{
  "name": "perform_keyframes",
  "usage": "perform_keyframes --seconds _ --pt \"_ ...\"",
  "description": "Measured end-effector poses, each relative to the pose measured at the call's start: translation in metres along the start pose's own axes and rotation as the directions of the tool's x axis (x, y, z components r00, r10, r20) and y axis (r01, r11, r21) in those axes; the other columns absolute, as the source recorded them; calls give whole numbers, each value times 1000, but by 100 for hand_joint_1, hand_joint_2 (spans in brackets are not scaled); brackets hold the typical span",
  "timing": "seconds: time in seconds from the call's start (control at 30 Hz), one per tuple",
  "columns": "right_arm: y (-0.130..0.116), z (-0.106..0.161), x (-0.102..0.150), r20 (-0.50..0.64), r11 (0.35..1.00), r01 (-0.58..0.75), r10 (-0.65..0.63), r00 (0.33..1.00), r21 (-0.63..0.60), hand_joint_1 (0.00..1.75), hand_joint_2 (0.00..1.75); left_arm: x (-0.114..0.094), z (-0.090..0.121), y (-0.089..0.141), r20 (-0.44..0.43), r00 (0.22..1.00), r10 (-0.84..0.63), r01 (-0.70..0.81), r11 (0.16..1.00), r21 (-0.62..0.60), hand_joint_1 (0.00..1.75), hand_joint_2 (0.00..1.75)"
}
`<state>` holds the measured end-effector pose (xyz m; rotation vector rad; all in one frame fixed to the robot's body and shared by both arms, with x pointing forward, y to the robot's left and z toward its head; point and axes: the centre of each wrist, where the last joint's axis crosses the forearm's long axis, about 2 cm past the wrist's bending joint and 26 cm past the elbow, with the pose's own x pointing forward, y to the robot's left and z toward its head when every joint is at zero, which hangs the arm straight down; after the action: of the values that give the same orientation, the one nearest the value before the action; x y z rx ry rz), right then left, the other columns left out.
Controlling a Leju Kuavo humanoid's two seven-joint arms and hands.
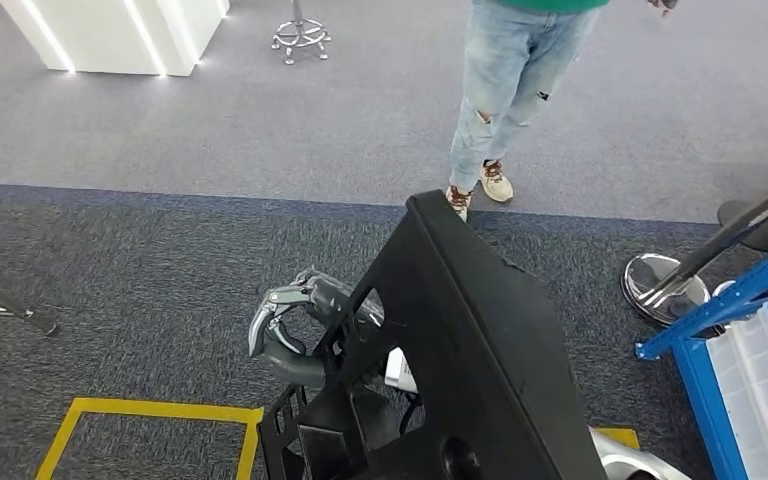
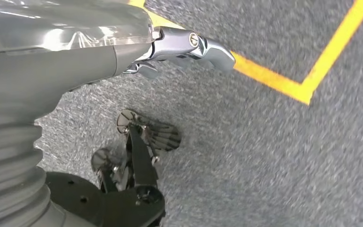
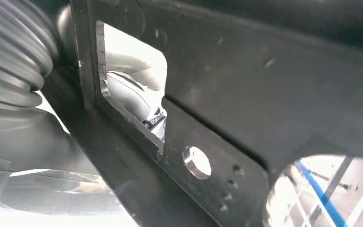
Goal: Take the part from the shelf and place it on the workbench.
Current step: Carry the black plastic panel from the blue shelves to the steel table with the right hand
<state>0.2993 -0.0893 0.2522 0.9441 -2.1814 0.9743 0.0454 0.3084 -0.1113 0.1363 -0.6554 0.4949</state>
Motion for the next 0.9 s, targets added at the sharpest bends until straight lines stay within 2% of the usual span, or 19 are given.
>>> perform_keyframes --seconds 0.33,0.8,0.9 --pt "-2 -2 1 10 1000 -2 2 1000 -12 171 175 -4 2 3 -39 999 -4 4 1000 8 0 175" --pt "-14 5 -1 7 996 -22 23 1000 -91 171 175 -1 1 2 7 997 -78 77 996 45 0 175" --pt "-14 4 -2 7 995 -20 21 1000 -93 171 175 -3 2 2 -15 997 -81 82 996 34 0 175"
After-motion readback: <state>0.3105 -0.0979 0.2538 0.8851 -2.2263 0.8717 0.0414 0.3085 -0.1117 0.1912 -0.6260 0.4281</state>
